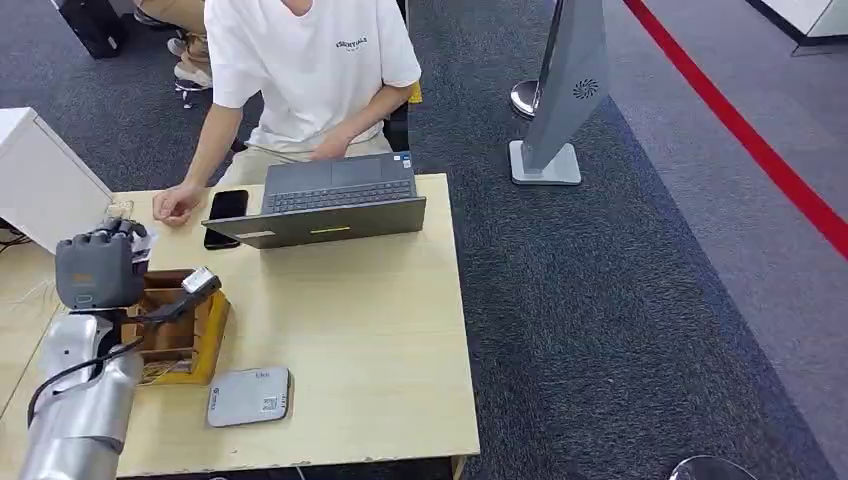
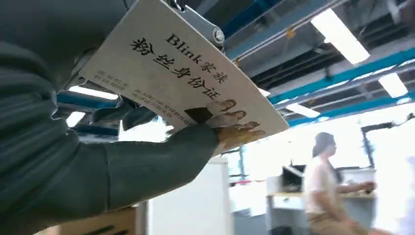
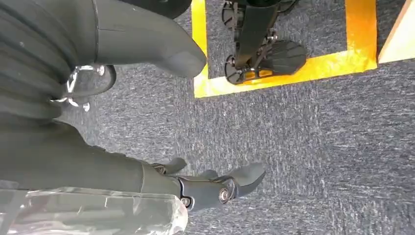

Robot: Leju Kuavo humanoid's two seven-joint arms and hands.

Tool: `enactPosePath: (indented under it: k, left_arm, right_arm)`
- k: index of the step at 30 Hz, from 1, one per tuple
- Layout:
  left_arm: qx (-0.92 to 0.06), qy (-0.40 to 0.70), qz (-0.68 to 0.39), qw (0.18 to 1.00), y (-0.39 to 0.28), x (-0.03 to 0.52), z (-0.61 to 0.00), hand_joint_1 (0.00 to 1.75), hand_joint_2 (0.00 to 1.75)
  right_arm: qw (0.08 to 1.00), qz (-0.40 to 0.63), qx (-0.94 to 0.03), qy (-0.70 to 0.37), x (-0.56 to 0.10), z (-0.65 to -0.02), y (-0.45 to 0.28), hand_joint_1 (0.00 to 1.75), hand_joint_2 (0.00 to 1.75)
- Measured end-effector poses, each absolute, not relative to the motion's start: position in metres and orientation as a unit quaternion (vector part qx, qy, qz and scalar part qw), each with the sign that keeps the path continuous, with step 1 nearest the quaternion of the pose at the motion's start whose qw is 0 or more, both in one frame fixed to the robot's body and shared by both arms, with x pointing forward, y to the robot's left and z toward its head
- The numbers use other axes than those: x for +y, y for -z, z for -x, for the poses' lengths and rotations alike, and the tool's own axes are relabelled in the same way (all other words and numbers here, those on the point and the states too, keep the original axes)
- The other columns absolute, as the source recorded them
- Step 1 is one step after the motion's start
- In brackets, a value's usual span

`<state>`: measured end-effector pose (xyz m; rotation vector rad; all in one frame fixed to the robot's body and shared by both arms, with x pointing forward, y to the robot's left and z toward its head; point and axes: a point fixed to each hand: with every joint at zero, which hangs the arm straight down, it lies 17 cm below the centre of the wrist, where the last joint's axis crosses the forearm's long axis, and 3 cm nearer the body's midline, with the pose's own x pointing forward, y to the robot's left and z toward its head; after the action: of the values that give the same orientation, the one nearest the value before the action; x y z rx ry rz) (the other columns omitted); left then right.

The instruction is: Pass the card to the sensor for recognition and then transmit it.

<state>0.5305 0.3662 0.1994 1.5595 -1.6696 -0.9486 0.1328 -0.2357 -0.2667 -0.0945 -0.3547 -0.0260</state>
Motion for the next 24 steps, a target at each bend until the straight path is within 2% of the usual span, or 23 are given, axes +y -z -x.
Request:
enactPosePath:
  k: [3,11,24]
  left_arm:
    - [-0.658,0.352,-0.587,0.315,-0.204,0.342,-0.520,1.75,1.75]
    - [-0.679,0.334,-0.583,0.297,-0.219,0.322,-0.509,1.75,1.75]
    - [-0.746,0.348,-0.518,0.230,-0.227,0.188,-0.433,1.75,1.75]
  right_arm:
    - [0.983,0.049,-0.174,0.015,-0.237,-0.130,0.267,0.00,1.75]
    - [0.984,0.051,-0.171,0.016,-0.237,-0.126,0.268,0.00,1.75]
    - [0.984,0.060,-0.168,0.028,-0.242,-0.120,0.270,0.00,1.75]
